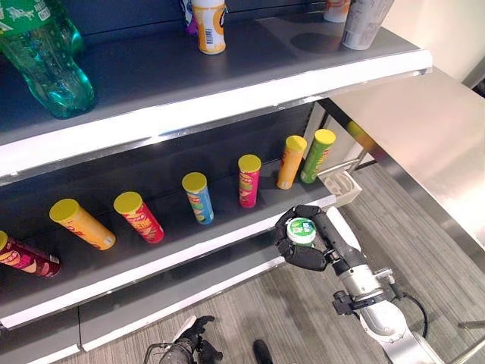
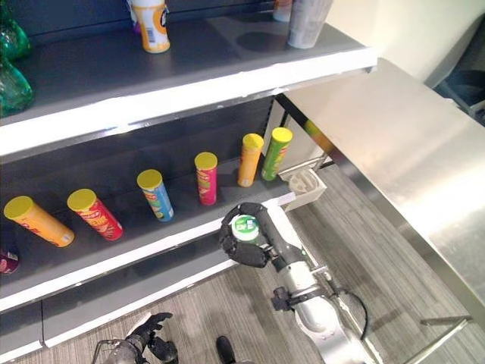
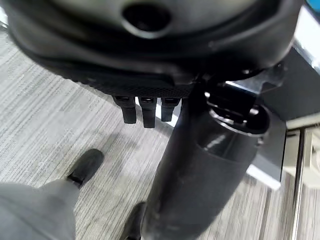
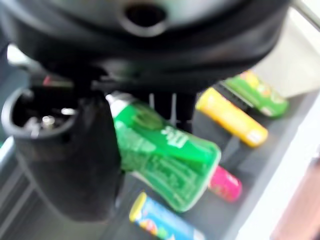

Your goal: Put the goods on the table back onto the shelves and tidy them up.

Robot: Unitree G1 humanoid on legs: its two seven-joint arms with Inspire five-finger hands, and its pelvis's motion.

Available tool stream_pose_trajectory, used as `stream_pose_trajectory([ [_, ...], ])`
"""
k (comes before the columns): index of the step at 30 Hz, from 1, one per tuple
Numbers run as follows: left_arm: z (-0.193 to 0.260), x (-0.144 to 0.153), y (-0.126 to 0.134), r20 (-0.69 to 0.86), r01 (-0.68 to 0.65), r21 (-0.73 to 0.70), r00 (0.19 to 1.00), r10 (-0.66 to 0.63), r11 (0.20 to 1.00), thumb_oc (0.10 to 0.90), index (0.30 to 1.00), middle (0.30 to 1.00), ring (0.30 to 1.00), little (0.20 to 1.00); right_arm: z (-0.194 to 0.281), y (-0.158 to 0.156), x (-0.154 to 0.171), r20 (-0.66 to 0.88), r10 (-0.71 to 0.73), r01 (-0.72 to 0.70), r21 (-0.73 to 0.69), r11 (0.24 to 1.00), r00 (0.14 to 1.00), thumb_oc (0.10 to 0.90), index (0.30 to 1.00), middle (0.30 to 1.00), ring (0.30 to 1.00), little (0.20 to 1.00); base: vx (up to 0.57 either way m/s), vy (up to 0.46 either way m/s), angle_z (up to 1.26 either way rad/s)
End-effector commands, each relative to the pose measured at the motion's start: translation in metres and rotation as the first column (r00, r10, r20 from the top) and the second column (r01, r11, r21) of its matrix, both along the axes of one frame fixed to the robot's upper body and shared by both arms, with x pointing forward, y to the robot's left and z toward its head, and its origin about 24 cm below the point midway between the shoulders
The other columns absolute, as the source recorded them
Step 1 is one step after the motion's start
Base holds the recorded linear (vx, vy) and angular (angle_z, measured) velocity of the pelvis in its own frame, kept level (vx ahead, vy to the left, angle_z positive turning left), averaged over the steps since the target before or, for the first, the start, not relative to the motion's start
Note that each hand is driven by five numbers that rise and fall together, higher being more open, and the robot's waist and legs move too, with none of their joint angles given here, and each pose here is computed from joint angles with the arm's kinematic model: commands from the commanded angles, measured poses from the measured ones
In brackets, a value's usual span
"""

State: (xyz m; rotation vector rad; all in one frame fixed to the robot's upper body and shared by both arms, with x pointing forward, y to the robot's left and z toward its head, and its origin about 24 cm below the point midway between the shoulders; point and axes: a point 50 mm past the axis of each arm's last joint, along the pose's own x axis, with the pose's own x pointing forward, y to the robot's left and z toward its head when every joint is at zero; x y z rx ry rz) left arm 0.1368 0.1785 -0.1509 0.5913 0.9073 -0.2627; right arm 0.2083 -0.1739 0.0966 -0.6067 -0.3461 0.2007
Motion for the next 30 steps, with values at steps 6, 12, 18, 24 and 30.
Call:
stream_pose_trajectory([
  [6,0.001,0.005,0.014,-0.007,0.007,0.063,1.000,-0.007,0.998,0.800,0.900,0.900,0.900,0.900,0.107,0.000,-0.027,0.544,0.024,-0.183,0.239,0.954,0.839,0.400,0.300,0.300,0.300,0.300,0.02,-0.009,-0.01],
  [12,-0.001,0.002,0.015,-0.028,-0.004,0.066,1.000,0.006,0.998,0.800,0.900,0.900,0.900,0.900,0.121,0.000,-0.026,0.571,0.056,-0.262,0.285,0.922,0.819,0.400,0.300,0.300,0.300,0.300,0.00,-0.002,-0.02],
  [18,-0.003,-0.004,0.015,-0.035,-0.032,0.074,0.999,0.035,0.997,0.800,0.900,0.900,0.900,0.900,0.136,0.000,-0.014,0.614,0.039,-0.257,0.272,0.927,0.788,0.400,0.300,0.300,0.300,0.300,0.00,-0.005,0.00],
  [24,-0.005,-0.006,0.002,-0.055,0.029,0.051,0.998,-0.026,0.998,0.800,0.900,0.900,0.900,0.900,0.143,0.023,0.023,0.585,0.066,-0.276,0.278,0.920,0.809,0.400,0.300,0.300,0.300,0.300,0.00,-0.011,0.05],
  [30,-0.005,-0.005,0.004,-0.061,0.026,0.059,0.998,-0.022,0.998,0.800,0.900,0.900,0.900,0.900,0.149,0.035,0.053,0.542,0.067,-0.267,0.299,0.916,0.838,0.400,0.300,0.300,0.300,0.300,0.01,-0.007,0.09],
])
